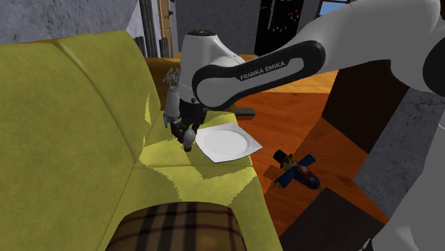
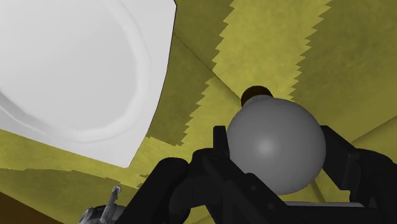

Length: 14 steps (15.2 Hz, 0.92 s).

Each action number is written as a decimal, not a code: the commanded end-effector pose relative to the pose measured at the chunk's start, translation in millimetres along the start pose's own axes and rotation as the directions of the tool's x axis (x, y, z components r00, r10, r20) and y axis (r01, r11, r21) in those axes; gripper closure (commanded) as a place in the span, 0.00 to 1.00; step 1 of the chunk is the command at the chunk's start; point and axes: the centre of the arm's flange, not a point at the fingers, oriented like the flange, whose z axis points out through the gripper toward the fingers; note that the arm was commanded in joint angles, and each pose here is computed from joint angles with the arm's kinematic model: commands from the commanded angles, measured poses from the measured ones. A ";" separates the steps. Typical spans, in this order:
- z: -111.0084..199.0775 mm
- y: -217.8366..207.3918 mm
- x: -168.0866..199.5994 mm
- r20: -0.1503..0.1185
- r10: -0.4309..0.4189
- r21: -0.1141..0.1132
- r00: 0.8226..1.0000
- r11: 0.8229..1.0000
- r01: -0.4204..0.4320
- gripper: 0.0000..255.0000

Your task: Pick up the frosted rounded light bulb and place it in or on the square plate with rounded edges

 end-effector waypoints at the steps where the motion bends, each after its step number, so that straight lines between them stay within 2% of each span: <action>1: -4.0 22.8 -0.5 0.000 -0.001 0.000 1.000 1.000 0.001 1.00; 14: -17.1 193.9 1.4 0.000 -0.001 0.000 1.000 1.000 0.001 1.00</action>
